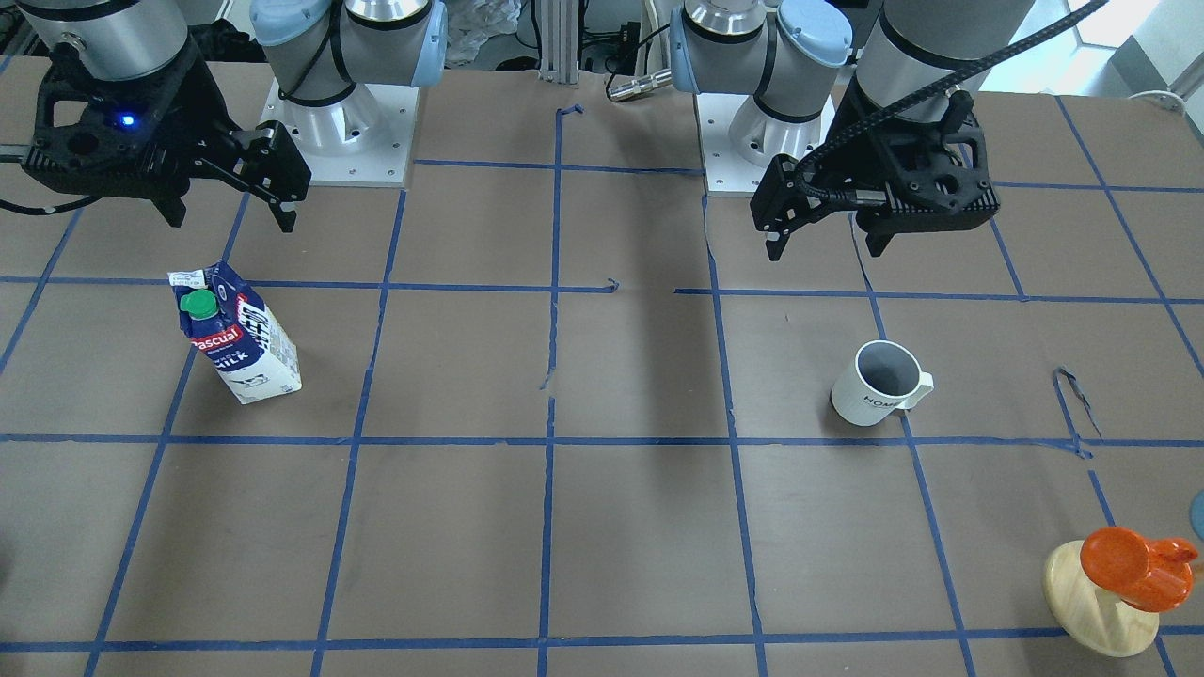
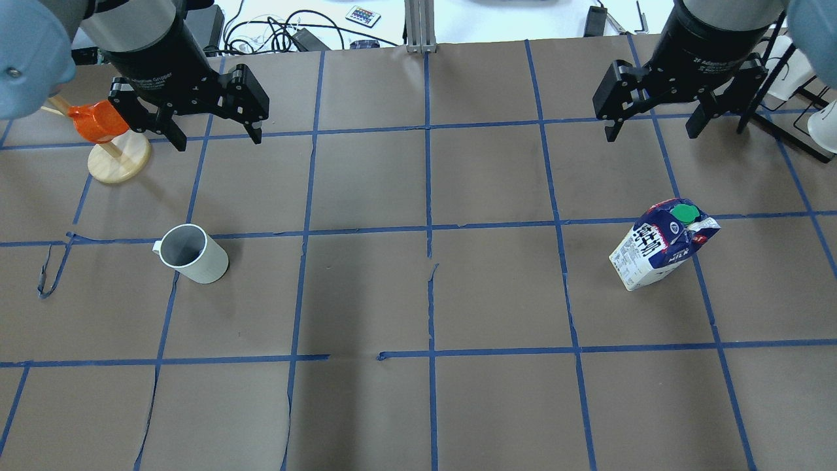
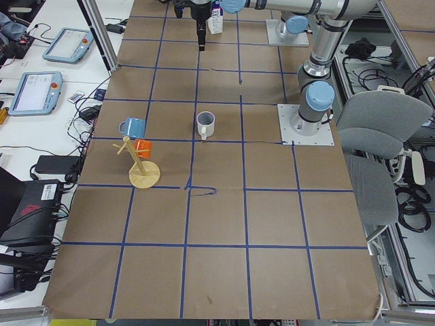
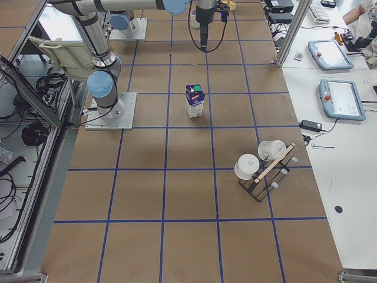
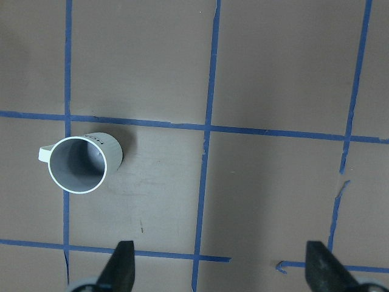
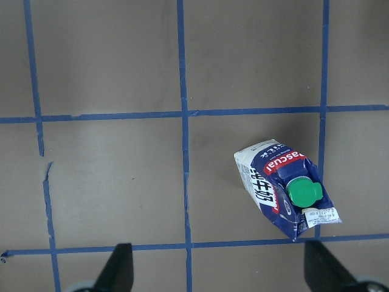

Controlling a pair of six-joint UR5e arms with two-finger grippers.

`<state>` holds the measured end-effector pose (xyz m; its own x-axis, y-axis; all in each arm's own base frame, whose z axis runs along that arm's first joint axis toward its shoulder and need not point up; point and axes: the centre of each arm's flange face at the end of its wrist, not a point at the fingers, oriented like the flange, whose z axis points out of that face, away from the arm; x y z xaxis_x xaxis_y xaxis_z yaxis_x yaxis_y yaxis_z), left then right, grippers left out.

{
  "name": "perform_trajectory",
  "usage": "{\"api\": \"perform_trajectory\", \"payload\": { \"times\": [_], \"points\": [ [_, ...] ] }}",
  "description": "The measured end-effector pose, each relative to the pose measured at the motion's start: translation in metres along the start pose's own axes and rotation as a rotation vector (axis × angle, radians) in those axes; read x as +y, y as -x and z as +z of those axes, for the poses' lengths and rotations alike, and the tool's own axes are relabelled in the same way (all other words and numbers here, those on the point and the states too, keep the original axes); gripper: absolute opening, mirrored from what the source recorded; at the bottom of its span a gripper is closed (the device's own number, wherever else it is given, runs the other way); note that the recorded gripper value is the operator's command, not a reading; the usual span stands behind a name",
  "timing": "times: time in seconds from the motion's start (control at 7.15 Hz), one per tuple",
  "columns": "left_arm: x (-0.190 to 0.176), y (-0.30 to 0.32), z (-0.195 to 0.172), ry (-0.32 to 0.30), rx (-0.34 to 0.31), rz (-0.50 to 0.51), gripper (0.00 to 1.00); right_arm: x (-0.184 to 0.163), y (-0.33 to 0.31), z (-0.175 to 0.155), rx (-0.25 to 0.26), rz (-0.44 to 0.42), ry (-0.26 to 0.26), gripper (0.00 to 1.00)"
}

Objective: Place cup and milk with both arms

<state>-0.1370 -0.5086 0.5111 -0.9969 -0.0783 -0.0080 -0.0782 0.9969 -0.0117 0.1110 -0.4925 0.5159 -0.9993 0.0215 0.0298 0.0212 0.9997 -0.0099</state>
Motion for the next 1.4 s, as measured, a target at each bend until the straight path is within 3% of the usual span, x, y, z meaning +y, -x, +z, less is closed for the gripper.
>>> {"api": "perform_trajectory", "payload": {
  "times": [1.4],
  "points": [
    [0.0025, 0.0021, 0.0029, 0.008, -0.002, 0.001, 1.00, -0.0028, 0.0000, -0.0032, 0.000, 0.000, -0.029, 1.00]
  ]
}}
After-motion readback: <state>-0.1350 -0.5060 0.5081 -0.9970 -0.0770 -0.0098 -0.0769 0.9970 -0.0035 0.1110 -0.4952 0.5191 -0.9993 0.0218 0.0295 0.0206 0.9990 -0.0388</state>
